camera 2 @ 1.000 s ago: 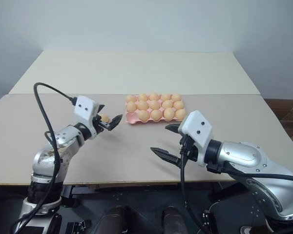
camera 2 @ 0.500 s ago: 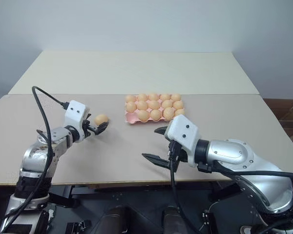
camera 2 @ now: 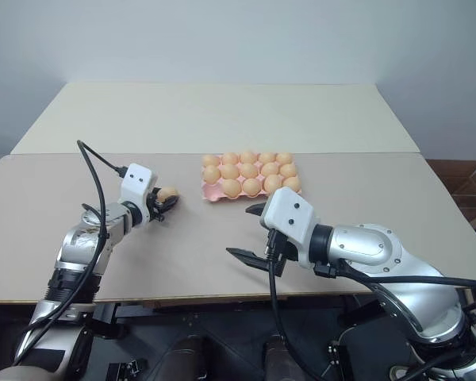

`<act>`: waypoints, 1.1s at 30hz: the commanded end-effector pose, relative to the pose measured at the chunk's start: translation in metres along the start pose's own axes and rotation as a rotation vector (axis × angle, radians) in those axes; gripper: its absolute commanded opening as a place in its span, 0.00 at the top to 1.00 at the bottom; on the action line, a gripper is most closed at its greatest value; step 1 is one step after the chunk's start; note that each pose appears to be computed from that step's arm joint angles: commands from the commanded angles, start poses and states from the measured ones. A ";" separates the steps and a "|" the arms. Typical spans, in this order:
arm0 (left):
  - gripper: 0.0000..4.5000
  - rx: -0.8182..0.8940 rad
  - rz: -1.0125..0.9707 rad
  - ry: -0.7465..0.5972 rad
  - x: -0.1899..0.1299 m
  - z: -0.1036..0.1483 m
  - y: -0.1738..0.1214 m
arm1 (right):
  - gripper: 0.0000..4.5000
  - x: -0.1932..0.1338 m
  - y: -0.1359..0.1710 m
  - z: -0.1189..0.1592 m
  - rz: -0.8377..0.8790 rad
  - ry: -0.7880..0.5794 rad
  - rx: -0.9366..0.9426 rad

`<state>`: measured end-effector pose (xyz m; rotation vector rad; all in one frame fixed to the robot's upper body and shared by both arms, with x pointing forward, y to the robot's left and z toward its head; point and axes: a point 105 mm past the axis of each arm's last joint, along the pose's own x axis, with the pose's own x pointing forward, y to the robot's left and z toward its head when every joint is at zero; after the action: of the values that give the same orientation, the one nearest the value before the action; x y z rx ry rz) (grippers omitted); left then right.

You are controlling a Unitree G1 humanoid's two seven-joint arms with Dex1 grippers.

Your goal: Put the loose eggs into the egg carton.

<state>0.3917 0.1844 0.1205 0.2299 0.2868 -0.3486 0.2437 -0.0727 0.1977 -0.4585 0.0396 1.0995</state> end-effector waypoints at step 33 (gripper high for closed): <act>0.59 0.113 -0.232 -0.203 0.018 0.065 -0.071 | 0.00 -0.011 -0.005 0.008 -0.055 -0.020 -0.039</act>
<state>0.3973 0.0984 0.1477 0.2608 0.1550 -0.6059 0.2454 -0.0806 0.1991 -0.4545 0.0375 1.0650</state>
